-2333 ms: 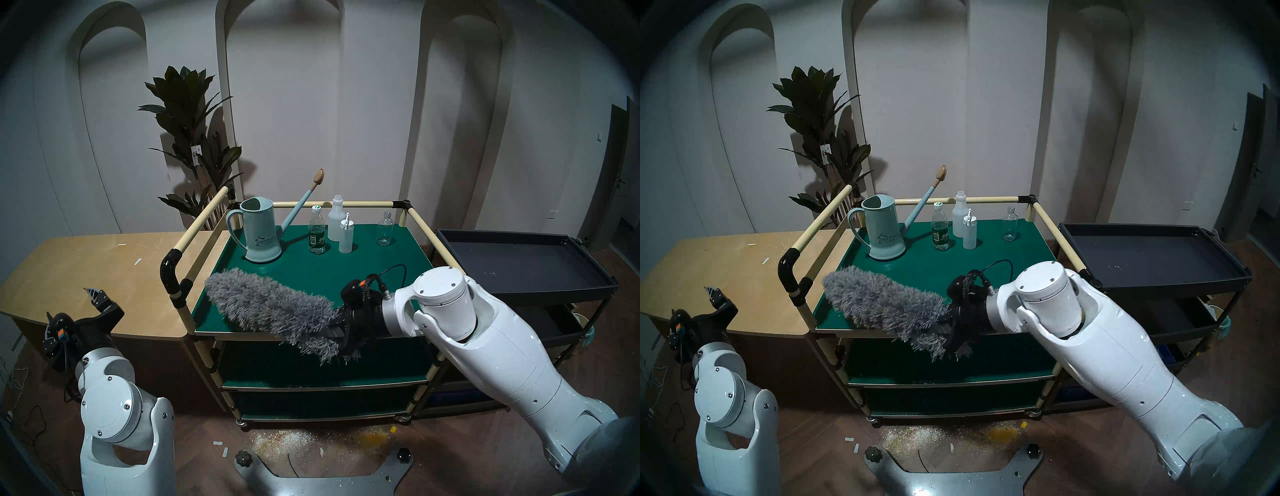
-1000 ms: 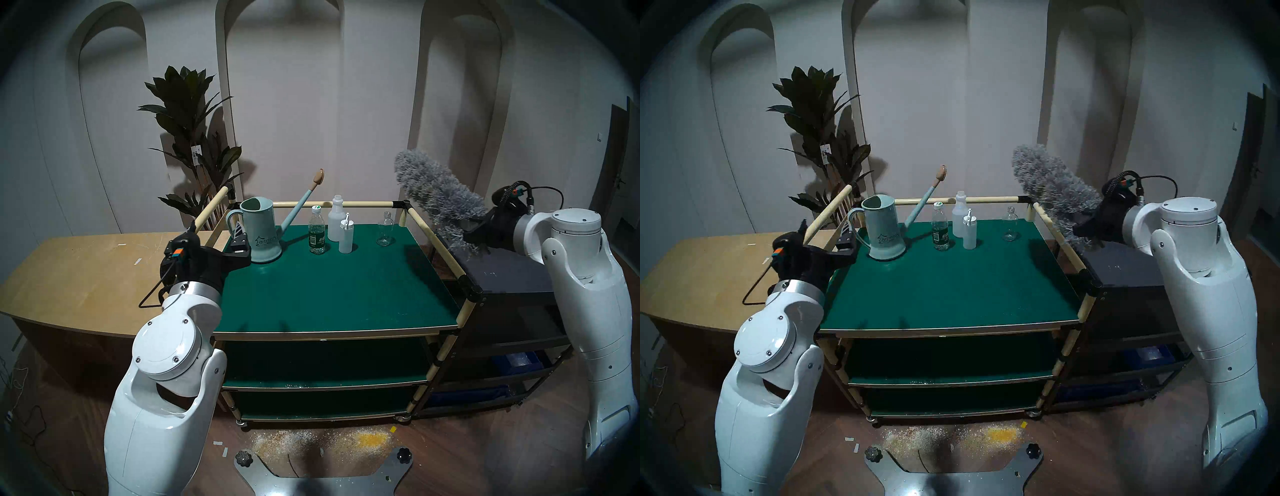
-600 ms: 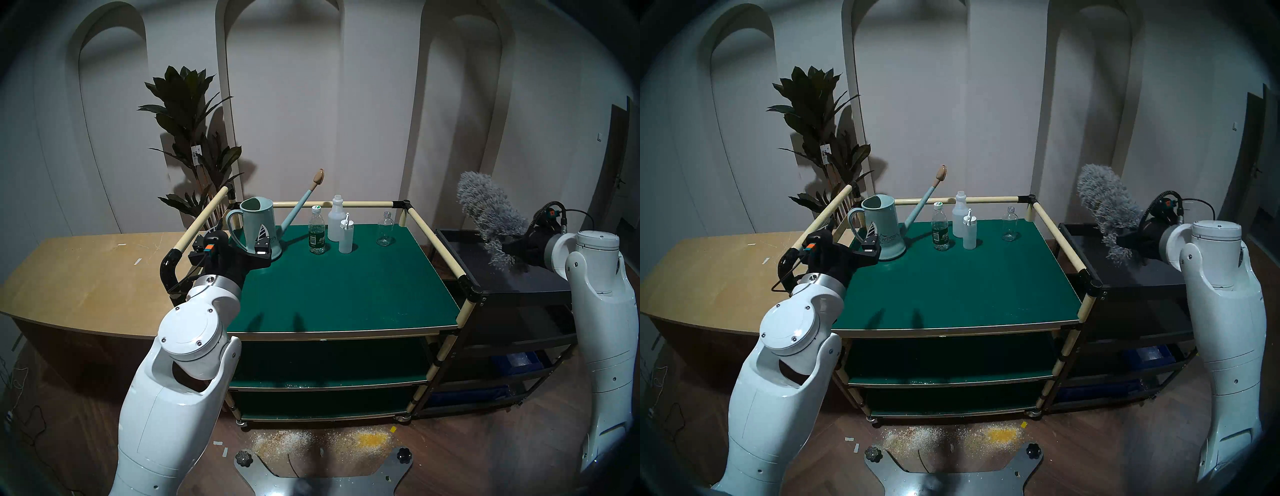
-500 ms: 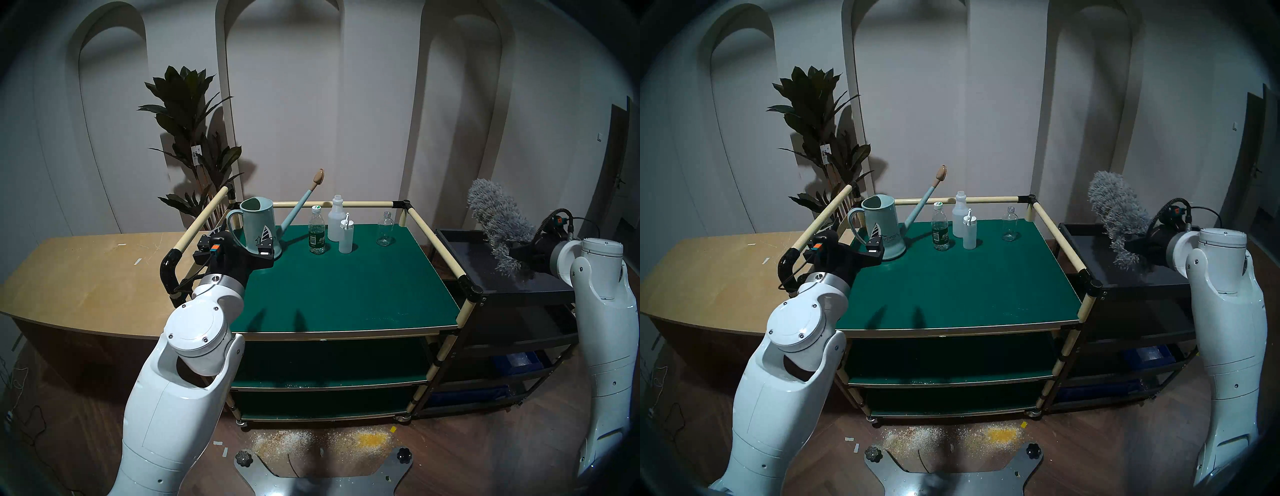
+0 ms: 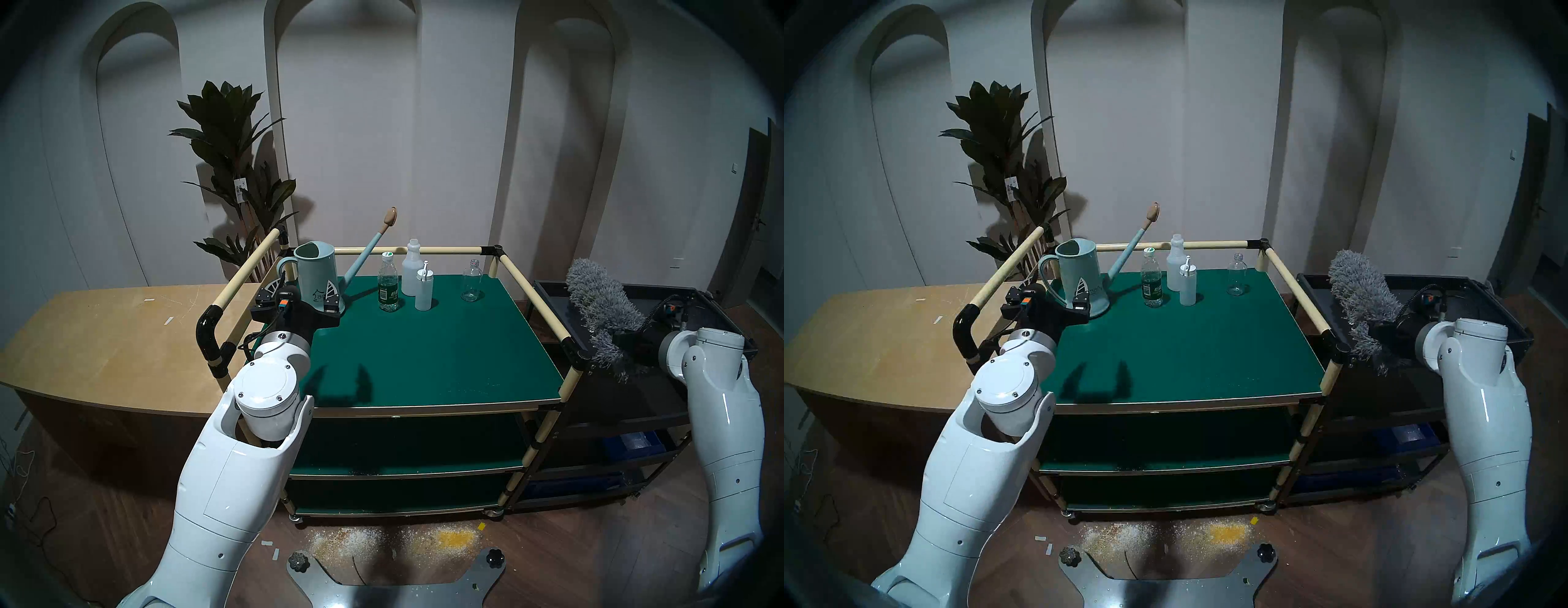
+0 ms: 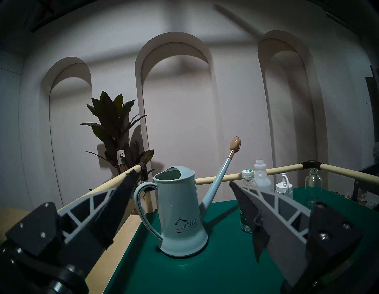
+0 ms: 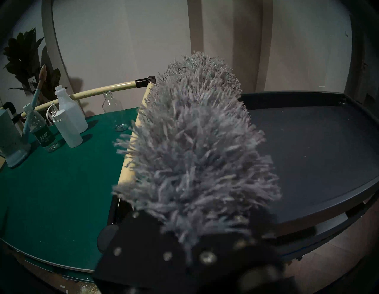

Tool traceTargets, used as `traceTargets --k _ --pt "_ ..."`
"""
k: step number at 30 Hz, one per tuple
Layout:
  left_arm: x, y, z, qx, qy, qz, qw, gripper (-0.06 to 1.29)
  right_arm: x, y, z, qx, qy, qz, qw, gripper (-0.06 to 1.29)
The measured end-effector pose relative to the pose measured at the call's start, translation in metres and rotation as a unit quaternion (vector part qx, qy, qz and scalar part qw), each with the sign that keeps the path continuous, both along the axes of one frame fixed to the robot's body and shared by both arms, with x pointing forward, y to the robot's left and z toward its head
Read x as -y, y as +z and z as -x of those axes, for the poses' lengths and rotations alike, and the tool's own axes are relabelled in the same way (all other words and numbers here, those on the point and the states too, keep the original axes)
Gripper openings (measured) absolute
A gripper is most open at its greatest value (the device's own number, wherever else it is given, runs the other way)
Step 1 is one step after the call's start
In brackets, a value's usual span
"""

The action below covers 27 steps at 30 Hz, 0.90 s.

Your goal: Dust the shelf with the duster

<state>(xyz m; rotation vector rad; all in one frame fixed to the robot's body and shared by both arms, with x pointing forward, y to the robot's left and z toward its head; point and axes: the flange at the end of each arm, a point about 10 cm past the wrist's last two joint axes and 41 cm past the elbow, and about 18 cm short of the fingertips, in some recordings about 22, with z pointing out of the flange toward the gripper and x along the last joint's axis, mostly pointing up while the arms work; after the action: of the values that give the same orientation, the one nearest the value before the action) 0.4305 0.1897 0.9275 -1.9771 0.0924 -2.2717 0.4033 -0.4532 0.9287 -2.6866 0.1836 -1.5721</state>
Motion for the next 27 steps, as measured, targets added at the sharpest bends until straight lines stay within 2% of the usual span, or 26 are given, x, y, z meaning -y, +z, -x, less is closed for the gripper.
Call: traceTargets --k 9,16,21,25,27 --pt "-0.004 -0.009 -0.012 -0.003 0.011 -0.004 0.9999 1.26 -0.004 -0.022 -0.021 -0.016 0.013 0.020 0.9996 -0.01" --pt "-0.002 -0.008 -0.015 -0.004 0.012 -0.003 0.9999 1.26 -0.004 -0.029 -0.033 -0.021 0.020 0.031 0.9991 -0.01" --pt "-0.001 -0.008 -0.017 -0.016 0.012 0.004 0.9998 1.26 -0.005 -0.034 -0.042 -0.032 0.030 0.043 0.9981 -0.01" --pt "-0.002 -0.008 -0.017 -0.026 0.014 0.013 0.9995 1.26 -0.006 -0.035 -0.048 -0.040 0.042 0.051 0.9970 0.09" --pt "-0.002 -0.007 -0.017 -0.029 0.016 0.017 0.9993 1.26 -0.006 -0.034 -0.050 -0.041 0.048 0.055 0.9965 0.08"
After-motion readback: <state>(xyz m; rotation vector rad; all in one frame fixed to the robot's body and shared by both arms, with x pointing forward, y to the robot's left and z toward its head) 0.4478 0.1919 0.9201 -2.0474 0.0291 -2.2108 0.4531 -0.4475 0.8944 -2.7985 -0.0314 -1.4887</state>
